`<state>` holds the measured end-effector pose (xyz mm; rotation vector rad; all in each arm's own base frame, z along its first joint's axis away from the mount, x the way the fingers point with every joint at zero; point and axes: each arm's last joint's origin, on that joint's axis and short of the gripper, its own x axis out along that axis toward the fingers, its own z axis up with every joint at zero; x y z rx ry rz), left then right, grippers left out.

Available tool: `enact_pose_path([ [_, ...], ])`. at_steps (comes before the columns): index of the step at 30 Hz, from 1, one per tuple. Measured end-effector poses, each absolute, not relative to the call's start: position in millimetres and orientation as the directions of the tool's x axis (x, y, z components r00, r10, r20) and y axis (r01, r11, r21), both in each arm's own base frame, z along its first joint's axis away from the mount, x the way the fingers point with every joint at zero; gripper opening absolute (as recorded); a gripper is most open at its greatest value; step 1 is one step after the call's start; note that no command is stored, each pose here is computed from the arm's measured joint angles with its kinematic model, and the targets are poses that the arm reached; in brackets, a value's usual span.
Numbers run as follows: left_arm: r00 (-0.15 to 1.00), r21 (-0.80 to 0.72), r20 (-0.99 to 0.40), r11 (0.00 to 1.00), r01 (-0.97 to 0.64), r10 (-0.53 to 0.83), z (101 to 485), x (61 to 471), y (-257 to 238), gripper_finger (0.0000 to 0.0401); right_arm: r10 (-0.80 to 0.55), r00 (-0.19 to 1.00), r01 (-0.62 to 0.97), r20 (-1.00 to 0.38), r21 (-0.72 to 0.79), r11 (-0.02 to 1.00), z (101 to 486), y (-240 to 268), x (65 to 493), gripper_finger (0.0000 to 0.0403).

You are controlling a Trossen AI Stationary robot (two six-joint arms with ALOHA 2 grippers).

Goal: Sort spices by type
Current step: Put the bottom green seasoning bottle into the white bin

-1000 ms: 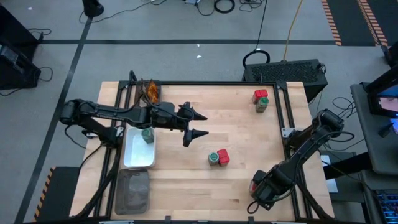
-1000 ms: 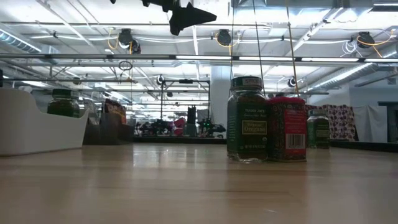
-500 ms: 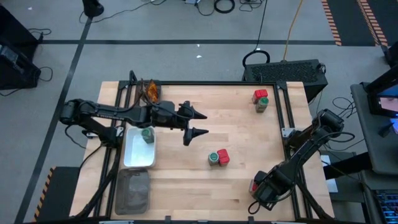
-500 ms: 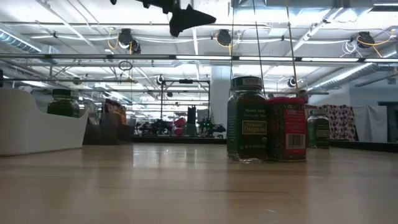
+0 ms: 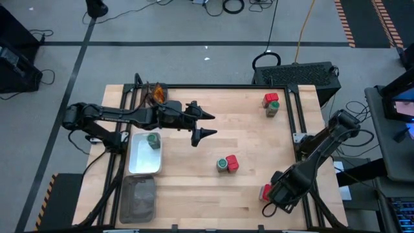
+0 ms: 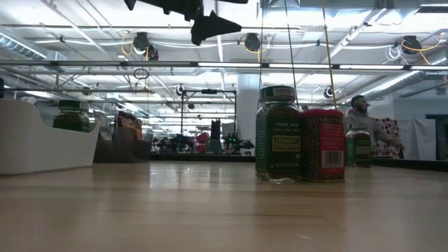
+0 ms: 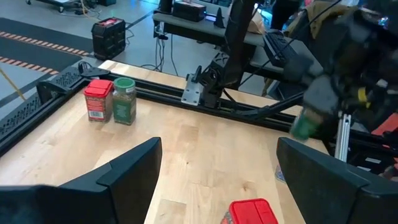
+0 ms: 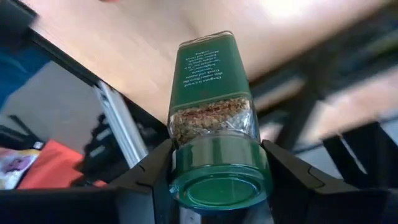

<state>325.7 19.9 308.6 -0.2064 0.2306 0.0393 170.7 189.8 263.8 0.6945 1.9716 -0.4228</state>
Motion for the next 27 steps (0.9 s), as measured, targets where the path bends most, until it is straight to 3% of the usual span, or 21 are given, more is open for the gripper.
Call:
enact_pose_path([
  [4,0.973,-0.189,-0.231,0.980,-0.066,0.021,308.6,325.6,22.8,0.0322,0.242,-0.400,0.623,-0.884,-0.069,0.779,296.2,170.1,165.1,0.0172],
  [11,0.969,-0.176,-0.247,0.983,-0.060,0.015,307.1,325.2,22.5,0.0322,0.247,-0.193,0.676,-0.950,0.054,0.735,322.8,127.1,178.9,0.0174],
  [20,0.965,-0.178,-0.261,0.982,-0.059,0.010,305.7,324.9,21.3,0.0322,0.069,-0.051,0.625,-0.996,0.022,0.780,314.6,45.2,224.4,0.0175],
  [27,0.943,-0.183,-0.331,0.980,-0.072,0.008,299.1,322.7,20.9,0.0322,0.041,0.081,0.537,-0.996,0.078,0.840,292.6,-19.3,268.3,0.0175],
])
